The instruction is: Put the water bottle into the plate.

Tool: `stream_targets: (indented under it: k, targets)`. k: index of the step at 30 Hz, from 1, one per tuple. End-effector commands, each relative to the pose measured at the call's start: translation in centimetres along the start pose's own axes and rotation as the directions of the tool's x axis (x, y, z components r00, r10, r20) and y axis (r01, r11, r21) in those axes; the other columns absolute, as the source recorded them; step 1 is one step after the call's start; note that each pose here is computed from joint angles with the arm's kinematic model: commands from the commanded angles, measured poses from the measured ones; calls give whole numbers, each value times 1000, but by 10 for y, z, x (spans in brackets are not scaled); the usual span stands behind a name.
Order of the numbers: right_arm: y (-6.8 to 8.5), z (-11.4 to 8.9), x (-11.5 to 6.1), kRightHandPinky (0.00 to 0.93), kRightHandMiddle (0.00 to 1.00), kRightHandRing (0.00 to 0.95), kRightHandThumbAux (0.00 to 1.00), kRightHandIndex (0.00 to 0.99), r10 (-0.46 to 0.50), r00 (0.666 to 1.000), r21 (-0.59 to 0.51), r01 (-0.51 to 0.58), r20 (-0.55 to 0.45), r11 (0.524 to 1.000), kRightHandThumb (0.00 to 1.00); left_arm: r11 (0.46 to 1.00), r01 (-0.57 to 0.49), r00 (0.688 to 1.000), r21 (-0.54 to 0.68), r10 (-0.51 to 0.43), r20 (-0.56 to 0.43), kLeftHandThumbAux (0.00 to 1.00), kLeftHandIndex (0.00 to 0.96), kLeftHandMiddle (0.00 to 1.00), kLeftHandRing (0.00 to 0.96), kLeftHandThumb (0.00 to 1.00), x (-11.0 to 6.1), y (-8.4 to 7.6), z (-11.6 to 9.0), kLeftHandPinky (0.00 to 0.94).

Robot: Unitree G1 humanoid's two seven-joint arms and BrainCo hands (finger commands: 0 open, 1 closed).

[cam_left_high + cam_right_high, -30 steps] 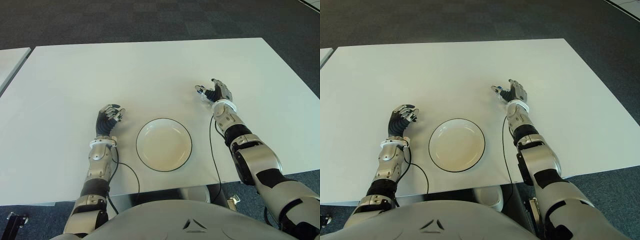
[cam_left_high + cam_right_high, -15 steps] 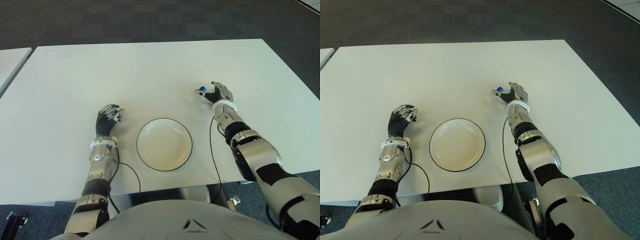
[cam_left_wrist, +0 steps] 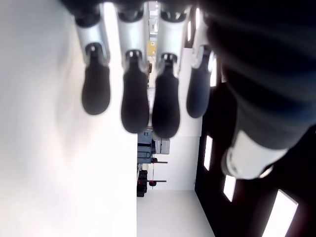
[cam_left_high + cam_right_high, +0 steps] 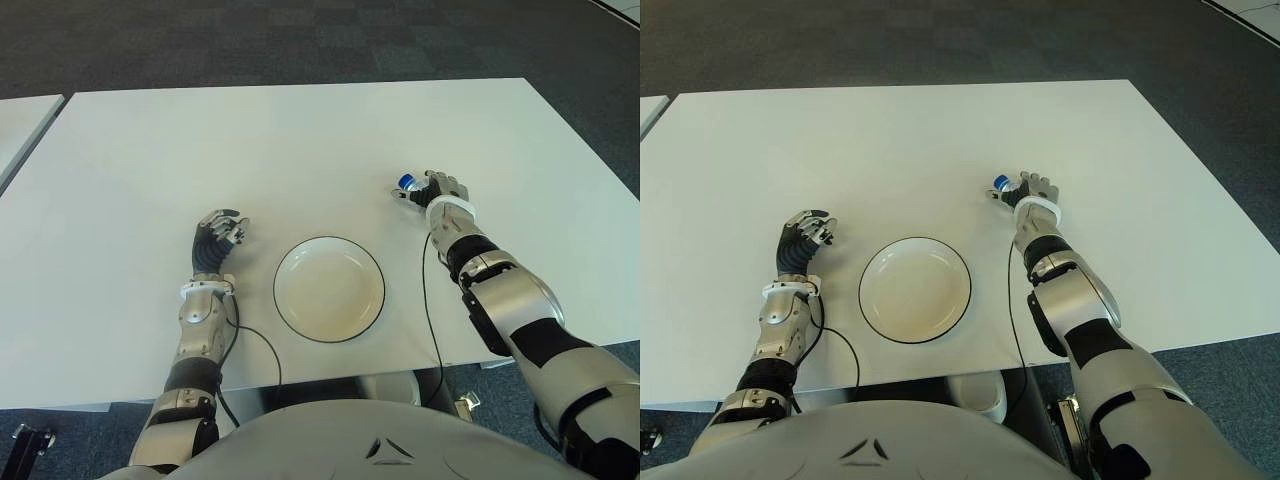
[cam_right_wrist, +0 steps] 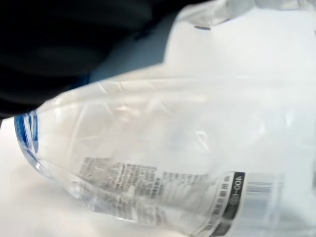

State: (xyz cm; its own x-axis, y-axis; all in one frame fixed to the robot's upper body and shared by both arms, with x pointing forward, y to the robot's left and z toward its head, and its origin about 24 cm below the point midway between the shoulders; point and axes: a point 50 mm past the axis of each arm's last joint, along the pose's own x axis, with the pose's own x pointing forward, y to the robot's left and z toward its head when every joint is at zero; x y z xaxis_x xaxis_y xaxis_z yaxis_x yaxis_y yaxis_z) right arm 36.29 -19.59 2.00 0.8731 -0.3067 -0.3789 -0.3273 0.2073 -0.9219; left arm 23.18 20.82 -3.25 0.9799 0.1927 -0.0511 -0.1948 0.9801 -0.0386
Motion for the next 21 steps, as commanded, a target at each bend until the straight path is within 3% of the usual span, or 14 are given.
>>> stream_targets:
  k: [1,10,21]
  targets:
    - [42,-20,-8,0,0,0,320,0,239,966,-109,-249,-95,962,636,1000,29,997,5,-29,-67,717,435,650,644,704,-6,1,-12,634]
    - [47,-29,-8,0,0,0,396,0,334,935,-258,-353,-118,899,596,999,37,997,-4,-37,-69,717,434,664,663,704,-5,2,-11,662]
    - [48,-34,-9,35,0,0,497,167,359,922,-233,-384,-142,894,634,999,36,997,5,-36,-70,717,435,682,680,705,-4,2,-11,671]
